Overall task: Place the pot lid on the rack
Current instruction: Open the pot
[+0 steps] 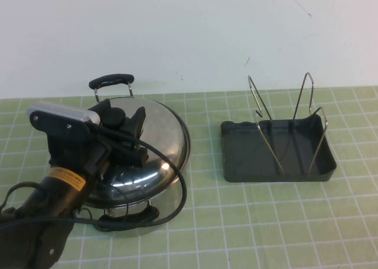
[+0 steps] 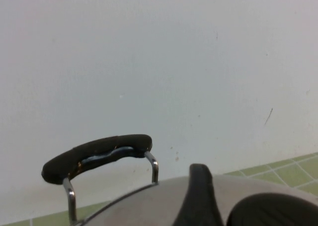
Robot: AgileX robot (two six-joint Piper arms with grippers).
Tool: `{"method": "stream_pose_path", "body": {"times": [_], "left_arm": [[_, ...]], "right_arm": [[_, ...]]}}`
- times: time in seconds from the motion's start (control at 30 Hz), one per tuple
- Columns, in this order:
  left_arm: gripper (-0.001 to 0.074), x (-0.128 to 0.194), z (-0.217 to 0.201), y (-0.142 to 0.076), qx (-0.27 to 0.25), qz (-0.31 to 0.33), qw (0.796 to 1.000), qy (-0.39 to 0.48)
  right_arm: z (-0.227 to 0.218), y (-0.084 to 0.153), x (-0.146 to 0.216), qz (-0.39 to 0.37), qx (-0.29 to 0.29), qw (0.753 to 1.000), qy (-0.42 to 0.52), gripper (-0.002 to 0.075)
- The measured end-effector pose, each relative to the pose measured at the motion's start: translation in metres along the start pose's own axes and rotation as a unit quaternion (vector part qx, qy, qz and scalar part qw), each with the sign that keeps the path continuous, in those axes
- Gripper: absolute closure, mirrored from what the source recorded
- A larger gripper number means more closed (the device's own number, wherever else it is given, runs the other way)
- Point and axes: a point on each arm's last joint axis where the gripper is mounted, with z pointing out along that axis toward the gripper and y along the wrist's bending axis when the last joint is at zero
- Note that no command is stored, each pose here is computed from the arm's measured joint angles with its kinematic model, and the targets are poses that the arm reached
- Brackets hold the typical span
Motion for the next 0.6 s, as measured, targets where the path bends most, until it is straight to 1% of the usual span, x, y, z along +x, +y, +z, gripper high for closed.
{"method": "stream_pose_path", "body": {"times": [0.13,0.2,0.23,0.4,0.47,0.53,0.6], "left_arm": [[0.0307,-0.004,0.008,0.0,0.001,0.0,1.0,-0.005],[0.038,-0.005,0.009,-0.001,0.002,0.0,1.0,-0.007],[0.0428,-0.006,0.01,0.0,0.0,-0.001,1.0,-0.008],[0.0425,-0.006,0.01,-0.001,0.002,0.0,1.0,-0.011],[0.0425,-0.008,0.01,-0.003,0.014,0.002,1.0,-0.014],[0.0425,-0.015,0.007,-0.008,0.038,0.008,0.999,-0.02],[0.0425,-0.03,0.002,-0.015,0.067,0.007,0.997,-0.041]], "right_arm": [[0.0,0.0,0.0,-0.016,0.0,1.0,0.0,0.0727],[0.0,0.0,0.0,-0.021,0.0,1.0,0.0,0.0727],[0.0,0.0,0.0,-0.022,0.0,1.0,0.0,0.0727],[0.0,0.0,0.0,-0.023,0.0,1.0,0.0,0.0727],[0.0,0.0,0.0,-0.023,0.0,1.0,0.0,0.0727],[0.0,0.0,0.0,-0.019,-0.001,1.0,0.0,0.0727],[0.0,0.001,0.0,0.013,-0.007,1.0,0.0,0.0727]]}}
